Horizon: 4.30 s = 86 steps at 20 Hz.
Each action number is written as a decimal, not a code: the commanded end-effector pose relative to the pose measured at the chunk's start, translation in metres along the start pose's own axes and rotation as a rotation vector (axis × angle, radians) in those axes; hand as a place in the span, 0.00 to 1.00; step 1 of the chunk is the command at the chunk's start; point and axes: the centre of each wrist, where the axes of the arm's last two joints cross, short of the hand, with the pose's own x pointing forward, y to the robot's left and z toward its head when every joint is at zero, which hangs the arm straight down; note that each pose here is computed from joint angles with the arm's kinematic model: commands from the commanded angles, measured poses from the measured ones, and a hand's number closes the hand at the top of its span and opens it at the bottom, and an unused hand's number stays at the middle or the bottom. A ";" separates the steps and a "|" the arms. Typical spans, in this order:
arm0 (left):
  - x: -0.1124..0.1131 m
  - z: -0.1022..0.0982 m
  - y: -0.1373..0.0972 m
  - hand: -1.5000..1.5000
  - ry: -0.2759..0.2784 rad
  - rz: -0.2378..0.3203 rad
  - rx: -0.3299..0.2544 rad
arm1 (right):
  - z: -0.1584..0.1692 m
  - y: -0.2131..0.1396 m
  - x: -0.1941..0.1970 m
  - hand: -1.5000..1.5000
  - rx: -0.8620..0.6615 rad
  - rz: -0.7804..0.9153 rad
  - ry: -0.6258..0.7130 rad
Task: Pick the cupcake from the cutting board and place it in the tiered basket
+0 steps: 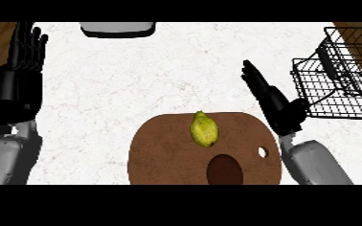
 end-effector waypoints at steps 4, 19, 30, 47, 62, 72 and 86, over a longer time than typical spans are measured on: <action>-0.035 0.034 0.024 0.50 0.218 -0.216 -0.037 | 0.041 0.020 0.012 1.00 -0.101 -0.171 -0.054; -0.052 0.062 0.013 0.50 0.416 -0.272 -0.082 | 0.170 -0.019 0.052 0.00 -0.468 0.273 0.286; -0.062 0.058 -0.013 0.50 0.395 -0.250 -0.135 | 0.152 -0.001 0.141 0.00 -0.194 0.588 0.568; -0.058 0.042 -0.001 0.50 0.400 -0.258 -0.119 | 0.100 0.041 0.117 0.00 -0.065 0.634 0.867; -0.051 0.041 0.005 0.50 0.400 -0.242 -0.102 | 0.093 0.077 0.100 0.00 -0.063 0.774 0.827; -0.055 0.053 0.002 0.50 0.412 -0.252 -0.103 | 0.093 0.097 0.087 0.00 -0.040 0.801 0.847; -0.054 0.047 0.000 0.50 0.410 -0.267 -0.117 | 0.081 0.119 0.067 0.00 -0.040 0.773 0.919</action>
